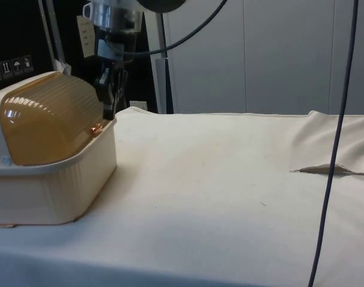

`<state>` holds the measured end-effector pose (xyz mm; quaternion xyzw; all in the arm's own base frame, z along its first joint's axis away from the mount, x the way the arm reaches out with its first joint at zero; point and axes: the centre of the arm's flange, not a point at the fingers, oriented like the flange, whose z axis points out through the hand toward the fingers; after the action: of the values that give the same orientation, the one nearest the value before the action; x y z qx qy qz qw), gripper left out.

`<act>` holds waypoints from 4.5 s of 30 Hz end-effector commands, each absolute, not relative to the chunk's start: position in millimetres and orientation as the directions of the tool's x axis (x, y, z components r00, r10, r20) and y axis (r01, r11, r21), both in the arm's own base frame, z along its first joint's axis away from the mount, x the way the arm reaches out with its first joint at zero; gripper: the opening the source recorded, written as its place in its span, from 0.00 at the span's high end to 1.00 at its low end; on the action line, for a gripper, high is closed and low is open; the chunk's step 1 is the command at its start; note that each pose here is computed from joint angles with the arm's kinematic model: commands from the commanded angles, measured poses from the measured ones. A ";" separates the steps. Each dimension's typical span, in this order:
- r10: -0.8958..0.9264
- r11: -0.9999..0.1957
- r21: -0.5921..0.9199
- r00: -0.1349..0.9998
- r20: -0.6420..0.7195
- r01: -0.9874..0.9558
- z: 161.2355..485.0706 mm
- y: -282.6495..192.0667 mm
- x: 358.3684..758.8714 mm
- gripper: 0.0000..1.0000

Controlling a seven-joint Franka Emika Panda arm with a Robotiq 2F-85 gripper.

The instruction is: Open the lid, then close it.

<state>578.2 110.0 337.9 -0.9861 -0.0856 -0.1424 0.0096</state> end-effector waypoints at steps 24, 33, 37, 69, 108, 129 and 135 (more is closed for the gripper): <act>0.152 -0.987 0.014 0.913 0.378 0.158 297.4 93.2 582.8 1.00; 0.142 -0.989 0.013 0.901 0.409 0.150 295.0 88.6 587.0 1.00; 0.137 -0.989 0.011 0.897 0.421 0.146 294.9 88.6 588.4 1.00; 0.131 -0.990 0.019 0.880 0.457 0.138 291.6 85.9 593.6 1.00; 0.124 -0.991 0.022 0.822 0.555 0.135 348.0 81.8 599.9 1.00; 0.111 -0.991 0.009 0.775 0.623 0.135 358.8 93.2 615.9 1.00; 0.107 -0.991 0.004 0.768 0.631 0.134 363.2 96.3 619.4 1.00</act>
<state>617.9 92.9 362.9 -0.9416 -0.0653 -0.3298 0.0170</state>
